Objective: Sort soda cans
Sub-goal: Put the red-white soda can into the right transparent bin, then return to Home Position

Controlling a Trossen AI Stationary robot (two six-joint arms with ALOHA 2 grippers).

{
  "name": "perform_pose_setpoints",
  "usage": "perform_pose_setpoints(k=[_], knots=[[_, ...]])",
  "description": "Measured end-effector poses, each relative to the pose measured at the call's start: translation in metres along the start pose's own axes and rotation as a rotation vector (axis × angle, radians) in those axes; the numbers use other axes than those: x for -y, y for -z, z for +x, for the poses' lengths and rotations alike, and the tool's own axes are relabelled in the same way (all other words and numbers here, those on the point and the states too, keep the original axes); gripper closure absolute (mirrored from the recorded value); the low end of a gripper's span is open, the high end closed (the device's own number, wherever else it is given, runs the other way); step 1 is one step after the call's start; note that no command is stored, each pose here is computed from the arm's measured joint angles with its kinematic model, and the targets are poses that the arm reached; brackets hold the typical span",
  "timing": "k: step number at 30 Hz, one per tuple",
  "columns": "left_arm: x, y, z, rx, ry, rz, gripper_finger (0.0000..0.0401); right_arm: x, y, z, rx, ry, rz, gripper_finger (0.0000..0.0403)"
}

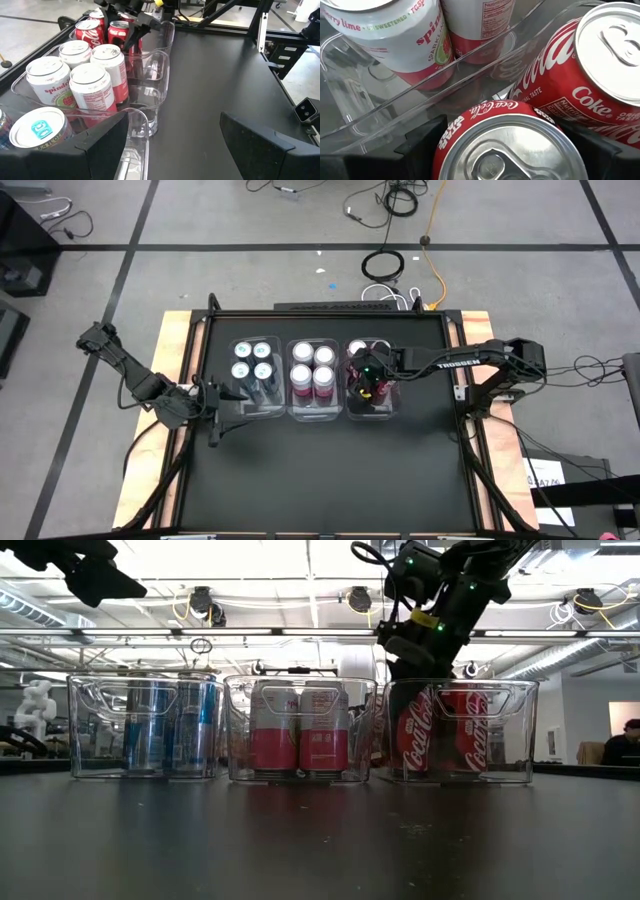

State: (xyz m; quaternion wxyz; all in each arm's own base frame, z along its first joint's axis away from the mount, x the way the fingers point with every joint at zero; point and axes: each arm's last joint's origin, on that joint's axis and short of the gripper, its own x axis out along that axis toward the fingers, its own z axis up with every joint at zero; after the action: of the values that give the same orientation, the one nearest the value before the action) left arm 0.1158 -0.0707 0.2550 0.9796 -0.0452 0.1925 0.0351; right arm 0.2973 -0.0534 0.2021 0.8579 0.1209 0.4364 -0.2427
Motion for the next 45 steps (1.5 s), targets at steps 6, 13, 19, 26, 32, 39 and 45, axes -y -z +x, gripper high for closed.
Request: perform_pose_setpoints(k=[6, 13, 19, 26, 32, 39, 45], knots=[[0.0, 0.0, 0.0, 0.0, 0.0, 0.0, 0.0076, 0.0, 0.0, 0.0, -0.001, -0.003, -0.023, 0.0077], [0.0, 0.0, 0.0, 0.0, 0.0, 0.0, 0.0076, 0.0, 0.0, 0.0, -0.003, -0.001, -0.024, 0.0051], [0.0, 0.0, 0.0, -0.001, 0.0, 0.0, 0.0076, 0.002, -0.002, -0.012, 0.024, -0.005, -0.018, 0.0027], [0.0, 0.0, 0.0, -0.001, 0.0, 0.001, 0.0076, 0.012, -0.006, -0.054, 0.107, -0.03, 0.007, 0.0025], [0.0, 0.0, 0.0, -0.004, -0.002, 0.015, 0.0076, 0.022, 0.0, -0.101, 0.17, -0.124, 0.102, 0.0025], [-0.001, -0.002, 0.001, 0.024, -0.041, 0.032, 0.0076, 0.031, 0.008, -0.137, 0.231, -0.182, 0.131, 0.0025], [-0.005, -0.012, 0.009, 0.106, -0.133, -0.019, 0.0076, 0.029, 0.015, -0.142, 0.204, -0.195, 0.121, 0.0025]])
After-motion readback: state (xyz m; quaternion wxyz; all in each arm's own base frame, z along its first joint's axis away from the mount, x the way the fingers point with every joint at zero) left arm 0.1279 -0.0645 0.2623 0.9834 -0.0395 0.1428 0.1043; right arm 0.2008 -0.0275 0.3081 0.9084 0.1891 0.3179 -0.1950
